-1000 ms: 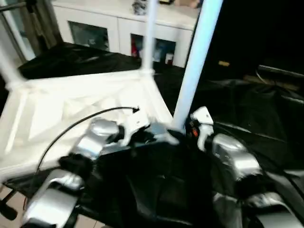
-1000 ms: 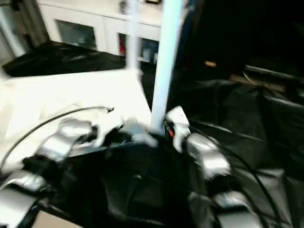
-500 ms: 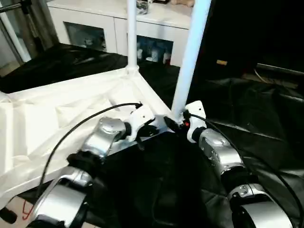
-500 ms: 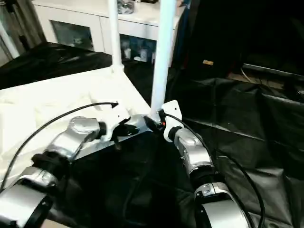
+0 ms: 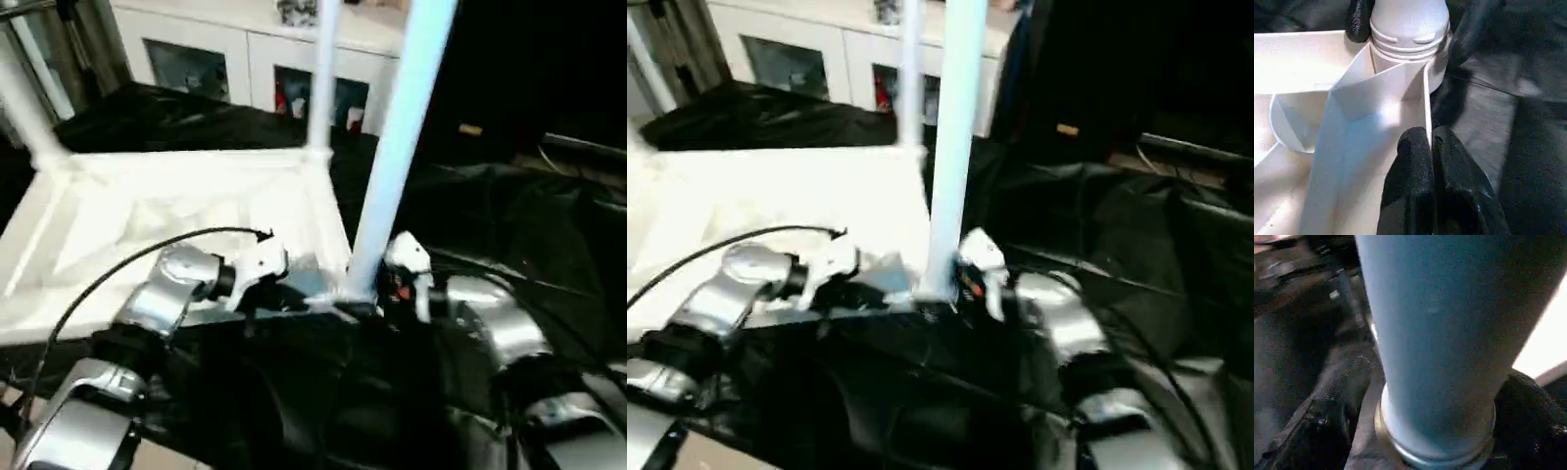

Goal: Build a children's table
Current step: Rotate leg to tighten

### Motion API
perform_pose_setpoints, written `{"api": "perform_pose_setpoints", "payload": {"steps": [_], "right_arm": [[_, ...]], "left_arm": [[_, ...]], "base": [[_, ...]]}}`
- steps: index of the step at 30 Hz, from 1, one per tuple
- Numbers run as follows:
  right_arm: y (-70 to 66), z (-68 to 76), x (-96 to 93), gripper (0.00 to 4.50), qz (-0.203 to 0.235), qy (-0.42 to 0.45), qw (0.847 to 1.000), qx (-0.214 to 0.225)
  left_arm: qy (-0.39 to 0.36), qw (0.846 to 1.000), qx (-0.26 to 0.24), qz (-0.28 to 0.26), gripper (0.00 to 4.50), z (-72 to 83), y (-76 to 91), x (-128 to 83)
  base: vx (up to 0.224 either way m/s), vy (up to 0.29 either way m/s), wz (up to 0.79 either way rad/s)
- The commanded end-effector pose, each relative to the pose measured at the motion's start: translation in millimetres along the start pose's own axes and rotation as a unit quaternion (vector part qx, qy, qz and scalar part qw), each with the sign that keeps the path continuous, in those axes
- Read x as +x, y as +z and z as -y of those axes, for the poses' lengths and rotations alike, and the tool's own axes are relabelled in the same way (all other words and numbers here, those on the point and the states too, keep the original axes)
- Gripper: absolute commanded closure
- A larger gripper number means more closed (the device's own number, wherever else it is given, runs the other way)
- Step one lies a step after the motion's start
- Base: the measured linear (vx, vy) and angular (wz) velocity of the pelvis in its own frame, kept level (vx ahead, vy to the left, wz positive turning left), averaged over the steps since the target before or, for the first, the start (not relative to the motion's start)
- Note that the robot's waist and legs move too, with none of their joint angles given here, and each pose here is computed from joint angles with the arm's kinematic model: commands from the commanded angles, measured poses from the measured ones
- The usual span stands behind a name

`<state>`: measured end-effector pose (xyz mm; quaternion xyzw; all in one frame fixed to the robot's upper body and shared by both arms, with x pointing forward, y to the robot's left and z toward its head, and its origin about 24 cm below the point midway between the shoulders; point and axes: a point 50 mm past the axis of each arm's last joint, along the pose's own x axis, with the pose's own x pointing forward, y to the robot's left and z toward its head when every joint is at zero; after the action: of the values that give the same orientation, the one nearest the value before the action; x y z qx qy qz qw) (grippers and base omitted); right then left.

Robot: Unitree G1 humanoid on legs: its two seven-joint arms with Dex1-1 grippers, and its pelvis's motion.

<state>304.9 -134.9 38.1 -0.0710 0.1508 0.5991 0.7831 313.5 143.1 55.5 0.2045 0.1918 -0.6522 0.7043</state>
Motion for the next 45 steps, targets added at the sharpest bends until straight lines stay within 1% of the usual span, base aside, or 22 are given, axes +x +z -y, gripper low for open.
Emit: {"api": "perform_pose_setpoints", "payload": {"steps": [1, 2, 4, 12, 14, 17, 20, 22, 23, 24, 25, 26, 27, 28, 29, 32, 33, 35, 36, 37, 41, 45], "right_arm": [[-1.6, -4.9, -0.3, 0.85, -0.001, 0.026, 1.0, 0.006], [-1.5, -5.0, -0.3, 0.85, -0.001, 0.026, 1.0, 0.007], [-1.6, -6.4, -0.7, 1.13, 0.001, 0.033, 0.999, 0.012], [-2.4, -14.7, 3.0, 1.72, 0.008, 0.054, 0.998, 0.03], [-4.6, -15.6, 4.3, 1.77, 0.009, 0.048, 0.998, 0.035], [-8.0, -14.1, 6.5, 1.82, 0.017, 0.012, 0.999, 0.047], [-10.8, -10.3, 10.3, 1.83, 0.016, -0.028, 0.998, 0.053], [-18.9, 0.2, 22.1, 1.83, 0.004, -0.133, 0.988, 0.076], [-19.1, 0.9, 23.2, 1.83, 0.005, -0.141, 0.987, 0.078], [-21.2, 8.1, 35.3, 1.83, 0.006, -0.227, 0.968, 0.108], [-21.2, 8.1, 35.3, 1.83, 0.006, -0.227, 0.968, 0.108], [-20.5, 10.6, 42.2, 1.83, 0.007, -0.262, 0.957, 0.128], [-18.2, 11.2, 47.9, 1.83, 0.01, -0.278, 0.951, 0.134], [-18.2, 11.2, 47.9, 1.83, 0.01, -0.278, 0.951, 0.134], [-11.9, 10.5, 58.1, 1.83, 0.015, -0.289, 0.948, 0.131], [-3.8, 8.3, 66.2, 1.83, 0.02, -0.278, 0.955, 0.1], [0.3, 6.6, 68.9, 1.48, 0.034, -0.263, 0.96, 0.096], [2.6, 6.1, 70.1, 1.48, 0.044, -0.254, 0.961, 0.1], [4.2, 6.2, 68.9, 1.24, 0.055, -0.244, 0.963, 0.104], [5.0, 6.5, 68.2, 1.24, 0.061, -0.24, 0.963, 0.107], [3.9, 10.9, 57.5, 0.82, 0.052, -0.235, 0.967, 0.086], [4.6, 10.0, 39.7, 0.82, 0.05, -0.17, 0.983, 0.047]], "left_arm": [[-0.023, 0.999, 0.007, 0.025, 4.5, 3.7, 4.8, 2], [-0.024, 0.999, 0.007, 0.026, 4.5, 3.9, 4.6, 2], [-0.03, 0.999, 0.005, 0.026, 4.5, 5.2, 4.0, 1], [-0.035, 0.999, -0.004, 0.036, 4.5, 7.8, 3.8, 5], [-0.024, 0.999, -0.01, 0.039, 4.5, 6.5, 4.3, 7], [0.036, 0.998, -0.024, 0.033, 4.5, -2.7, 5.0, 13], [0.061, 0.997, -0.028, 0.036, 4.5, -6.4, 7.3, 17], [0.104, 0.993, -0.036, 0.041, 4.5, -12.8, 14.6, 27], [0.107, 0.993, -0.037, 0.042, 4.5, -13.4, 15.3, 28], [0.152, 0.986, -0.051, 0.051, 4.5, -20.1, 24.3, 40], [0.152, 0.986, -0.051, 0.051, 4.5, -20.1, 24.3, 40], [0.175, 0.981, -0.059, 0.057, 4.5, -23.3, 29.7, 46], [0.184, 0.979, -0.062, 0.062, 4.5, -24.5, 33.9, 51], [0.184, 0.979, -0.062, 0.062, 4.5, -24.5, 33.9, 51], [0.188, 0.978, -0.059, 0.073, 4.5, -24.4, 41.6, 59], [0.175, 0.98, -0.051, 0.08, 4.5, -21.5, 46.9, 66], [0.161, 0.983, -0.046, 0.08, 4.5, -18.7, 47.4, 68], [0.153, 0.984, -0.044, 0.078, 4.5, -16.7, 46.4, 68], [0.143, 0.986, -0.041, 0.075, 4.5, -14.7, 44.0, 67], [0.138, 0.987, -0.041, 0.073, 4.5, -13.7, 42.2, 67], [0.116, 0.99, -0.035, 0.067, 4.5, -10.7, 35.7, 60], [0.071, 0.995, -0.03, 0.057, 4.5, -5.4, 28.3, 49]], "base": [[0.0, 0.0, 0.0], [0.0, 0.0, 0.0], [0.0, 0.0, 0.0], [0.0, 0.0, 0.0], [0.0, 0.0, 0.0], [0.0, 0.0, 0.0], [0.0, 0.0, 0.0], [0.0, 0.0, 0.0], [0.0, 0.0, 0.0], [0.0, 0.0, 0.0], [0.0, 0.0, 0.0], [0.0, 0.0, 0.0], [0.0, 0.0, 0.0], [0.0, 0.0, 0.0], [0.0, 0.0, 0.0], [0.0, 0.0, 0.0], [0.0, 0.0, 0.0], [0.0, 0.0, 0.0], [0.0, 0.0, 0.0], [0.0, 0.0, 0.0], [0.0, 0.0, 0.0], [0.0, 0.0, 0.0]]}}
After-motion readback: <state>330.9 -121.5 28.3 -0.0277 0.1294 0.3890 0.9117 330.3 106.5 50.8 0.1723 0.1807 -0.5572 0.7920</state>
